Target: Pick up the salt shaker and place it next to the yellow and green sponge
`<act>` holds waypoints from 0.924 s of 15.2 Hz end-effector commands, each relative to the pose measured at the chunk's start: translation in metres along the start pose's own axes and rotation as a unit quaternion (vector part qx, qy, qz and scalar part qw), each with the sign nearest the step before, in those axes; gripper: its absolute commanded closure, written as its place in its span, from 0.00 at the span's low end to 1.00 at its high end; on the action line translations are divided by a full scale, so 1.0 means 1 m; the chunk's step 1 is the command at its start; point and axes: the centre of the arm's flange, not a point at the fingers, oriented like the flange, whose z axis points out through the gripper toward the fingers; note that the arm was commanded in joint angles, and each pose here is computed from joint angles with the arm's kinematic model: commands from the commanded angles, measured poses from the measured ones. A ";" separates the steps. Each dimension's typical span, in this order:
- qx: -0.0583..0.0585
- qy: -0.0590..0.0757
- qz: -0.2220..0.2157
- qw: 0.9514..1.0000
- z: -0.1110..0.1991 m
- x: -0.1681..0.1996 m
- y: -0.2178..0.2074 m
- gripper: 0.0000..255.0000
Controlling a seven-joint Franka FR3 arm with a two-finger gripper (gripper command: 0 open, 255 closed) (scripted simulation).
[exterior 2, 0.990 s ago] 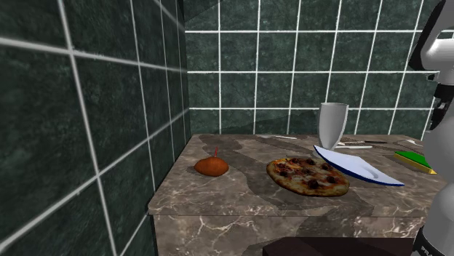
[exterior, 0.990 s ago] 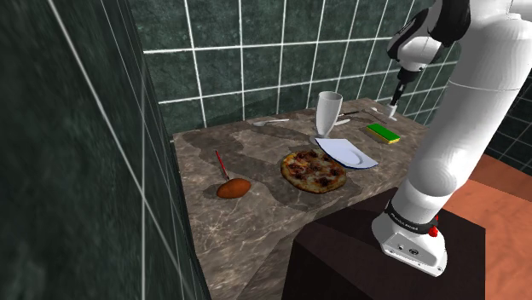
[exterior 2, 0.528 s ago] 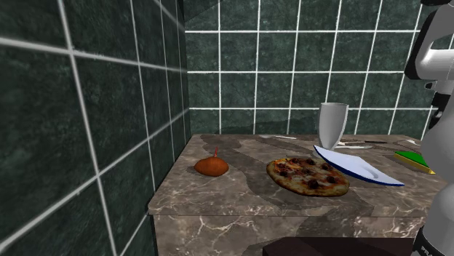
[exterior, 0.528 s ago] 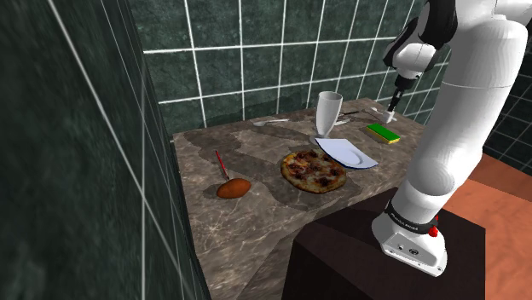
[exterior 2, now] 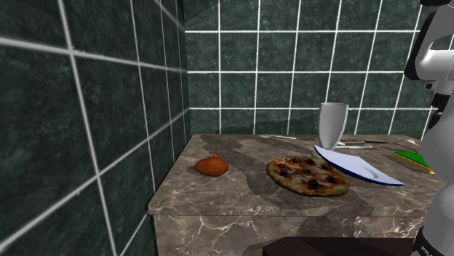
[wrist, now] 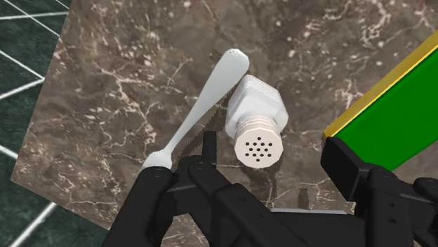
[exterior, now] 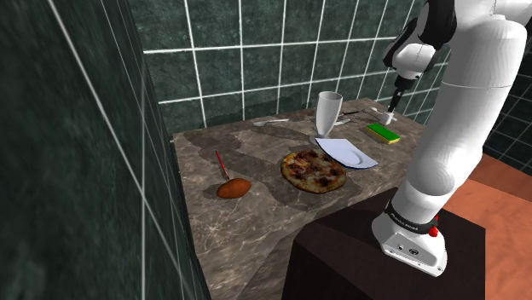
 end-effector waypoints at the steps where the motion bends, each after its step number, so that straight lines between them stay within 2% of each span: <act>1: 0.000 0.000 0.000 1.000 0.000 0.000 0.000 0.00; 4: 0.000 0.000 0.000 1.000 0.000 0.000 0.000 0.00; 8: 0.000 0.000 0.000 1.000 -0.050 0.000 0.000 0.00; 14: 0.000 0.000 0.000 1.000 -0.050 0.000 0.000 0.00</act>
